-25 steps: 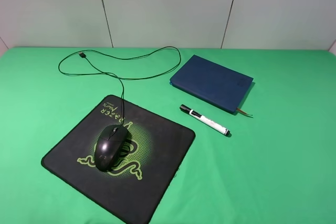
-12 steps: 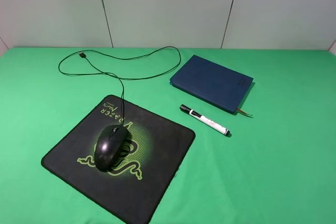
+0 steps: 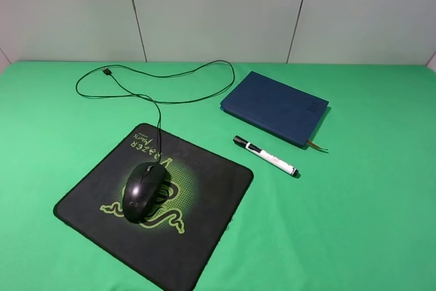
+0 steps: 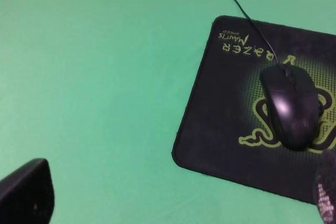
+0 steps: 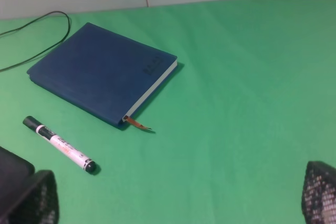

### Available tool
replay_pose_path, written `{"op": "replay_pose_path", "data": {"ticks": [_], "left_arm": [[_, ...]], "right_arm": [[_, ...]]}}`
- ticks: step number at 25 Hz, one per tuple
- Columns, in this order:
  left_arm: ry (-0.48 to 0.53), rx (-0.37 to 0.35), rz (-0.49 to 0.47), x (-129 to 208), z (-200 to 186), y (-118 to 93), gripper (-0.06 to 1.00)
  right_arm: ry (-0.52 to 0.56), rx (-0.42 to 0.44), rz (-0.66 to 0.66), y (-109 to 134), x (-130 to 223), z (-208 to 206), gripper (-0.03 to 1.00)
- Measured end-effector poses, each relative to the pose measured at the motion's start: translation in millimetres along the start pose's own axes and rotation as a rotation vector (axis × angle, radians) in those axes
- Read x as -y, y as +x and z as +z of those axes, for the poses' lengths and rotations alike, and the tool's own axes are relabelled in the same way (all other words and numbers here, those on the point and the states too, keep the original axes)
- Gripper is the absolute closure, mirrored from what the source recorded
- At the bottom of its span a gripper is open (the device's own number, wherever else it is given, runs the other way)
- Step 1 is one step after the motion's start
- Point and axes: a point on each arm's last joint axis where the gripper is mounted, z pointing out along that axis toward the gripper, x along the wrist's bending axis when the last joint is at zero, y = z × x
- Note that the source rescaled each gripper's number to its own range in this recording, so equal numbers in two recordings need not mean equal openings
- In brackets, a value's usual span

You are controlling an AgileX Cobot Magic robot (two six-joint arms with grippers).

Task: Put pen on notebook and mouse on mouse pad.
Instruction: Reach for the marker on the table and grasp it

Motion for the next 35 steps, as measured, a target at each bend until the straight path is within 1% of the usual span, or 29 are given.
{"op": "replay_pose_path", "data": {"ticks": [35], "left_arm": [[0.0, -0.002, 0.001, 0.0, 0.0, 0.2, -0.06]], "right_arm": [[0.0, -0.002, 0.001, 0.2, 0.0, 0.0, -0.03]]}}
